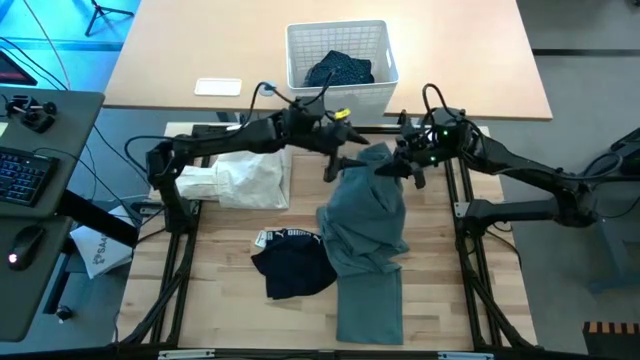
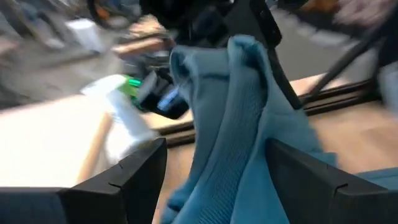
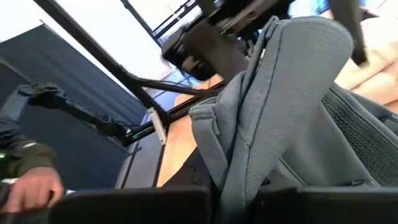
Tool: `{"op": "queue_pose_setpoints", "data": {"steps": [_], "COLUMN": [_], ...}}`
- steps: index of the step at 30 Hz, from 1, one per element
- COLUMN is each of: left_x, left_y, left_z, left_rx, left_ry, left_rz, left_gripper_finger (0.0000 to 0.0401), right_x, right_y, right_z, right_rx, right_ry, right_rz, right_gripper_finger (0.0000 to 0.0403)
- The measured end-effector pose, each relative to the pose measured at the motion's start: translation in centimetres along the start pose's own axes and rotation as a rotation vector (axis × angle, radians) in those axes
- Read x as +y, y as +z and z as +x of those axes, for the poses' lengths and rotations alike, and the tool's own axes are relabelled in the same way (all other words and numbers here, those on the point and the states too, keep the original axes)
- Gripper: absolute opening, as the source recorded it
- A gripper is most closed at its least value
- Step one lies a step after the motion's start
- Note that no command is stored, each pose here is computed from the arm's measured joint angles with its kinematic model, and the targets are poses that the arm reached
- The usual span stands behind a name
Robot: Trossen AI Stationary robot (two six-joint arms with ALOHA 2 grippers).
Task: Fold Laundry from Bin
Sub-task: Fold the green pants
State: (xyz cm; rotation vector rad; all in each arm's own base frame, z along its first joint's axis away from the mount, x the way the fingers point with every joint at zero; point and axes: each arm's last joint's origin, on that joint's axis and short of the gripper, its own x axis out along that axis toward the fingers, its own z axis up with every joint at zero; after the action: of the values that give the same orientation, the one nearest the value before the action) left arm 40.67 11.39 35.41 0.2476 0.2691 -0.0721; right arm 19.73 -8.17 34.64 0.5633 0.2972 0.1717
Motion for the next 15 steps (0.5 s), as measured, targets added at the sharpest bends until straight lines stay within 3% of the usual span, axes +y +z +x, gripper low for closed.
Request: {"op": "queue_pose_setpoints", "data": {"steps": [5, 10, 15], "left_x": [0.5, -0.8, -2.2], "left_y": [-1.0, -0.8, -0.8], "left_z": [0.1, 0.3, 1.1], "left_rx": [-0.002, 0.002, 0.021], "left_ry": [-0.167, -0.235, -0.268], "left_rz": [-0.193, -0.103, -0.089], "left_gripper_finger": [0.0260, 0.0250, 0.0211], "right_x": [0.4, 0.6, 0.6], "right_y": [-0.3, -0.4, -0.4], "right_z": [0.4, 0.5, 0.6], "right_rx": [0.013, 0.011, 0.014], "right_ry": [0.004, -0.014, -0.015], "right_rz": [0.021, 0.029, 0.039], "right_gripper_finger": [0.0008, 0.0008, 0.0008]}}
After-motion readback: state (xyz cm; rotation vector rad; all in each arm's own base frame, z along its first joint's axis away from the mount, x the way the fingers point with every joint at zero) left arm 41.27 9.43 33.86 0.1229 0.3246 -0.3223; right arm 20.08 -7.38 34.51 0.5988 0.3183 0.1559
